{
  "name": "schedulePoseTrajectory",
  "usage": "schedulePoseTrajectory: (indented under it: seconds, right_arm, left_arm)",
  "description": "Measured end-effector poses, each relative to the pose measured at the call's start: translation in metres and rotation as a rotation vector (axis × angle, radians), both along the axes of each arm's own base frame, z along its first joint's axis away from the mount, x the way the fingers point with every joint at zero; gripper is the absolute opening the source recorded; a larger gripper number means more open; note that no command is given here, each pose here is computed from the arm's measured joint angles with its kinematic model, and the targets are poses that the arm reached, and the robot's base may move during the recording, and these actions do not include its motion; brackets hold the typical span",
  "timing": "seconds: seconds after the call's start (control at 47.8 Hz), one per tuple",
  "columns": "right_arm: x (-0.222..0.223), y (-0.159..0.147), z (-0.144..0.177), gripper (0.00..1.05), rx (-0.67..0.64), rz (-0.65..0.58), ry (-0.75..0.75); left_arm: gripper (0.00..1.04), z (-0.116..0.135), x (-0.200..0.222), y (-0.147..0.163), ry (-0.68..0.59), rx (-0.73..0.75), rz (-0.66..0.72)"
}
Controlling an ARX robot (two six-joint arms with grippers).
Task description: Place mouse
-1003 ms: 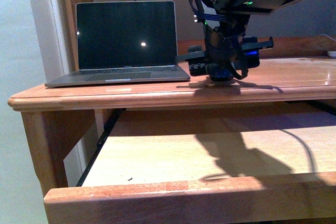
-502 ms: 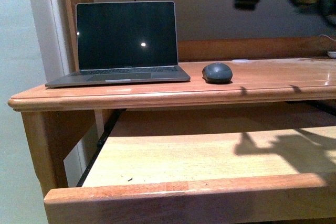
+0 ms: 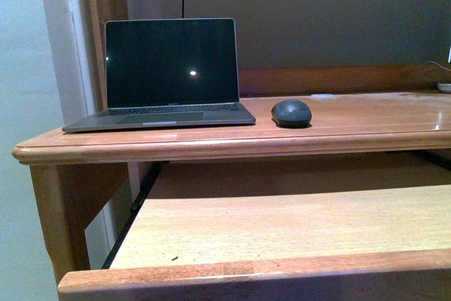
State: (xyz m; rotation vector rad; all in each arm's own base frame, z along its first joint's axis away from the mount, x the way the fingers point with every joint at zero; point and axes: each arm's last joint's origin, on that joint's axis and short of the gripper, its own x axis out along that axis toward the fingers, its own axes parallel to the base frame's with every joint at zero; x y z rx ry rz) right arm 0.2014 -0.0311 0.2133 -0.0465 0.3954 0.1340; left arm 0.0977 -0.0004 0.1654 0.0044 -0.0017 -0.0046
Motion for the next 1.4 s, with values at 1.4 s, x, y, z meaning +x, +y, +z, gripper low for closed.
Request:
schedulePoseTrajectory:
  seconds: [1.4]
  right_arm:
    - [0.048,0.083,0.021,0.97,0.06,-0.219,-0.114]
  left_arm:
    - [0.97,0.0,0.0,0.0,0.0,0.0,0.0]
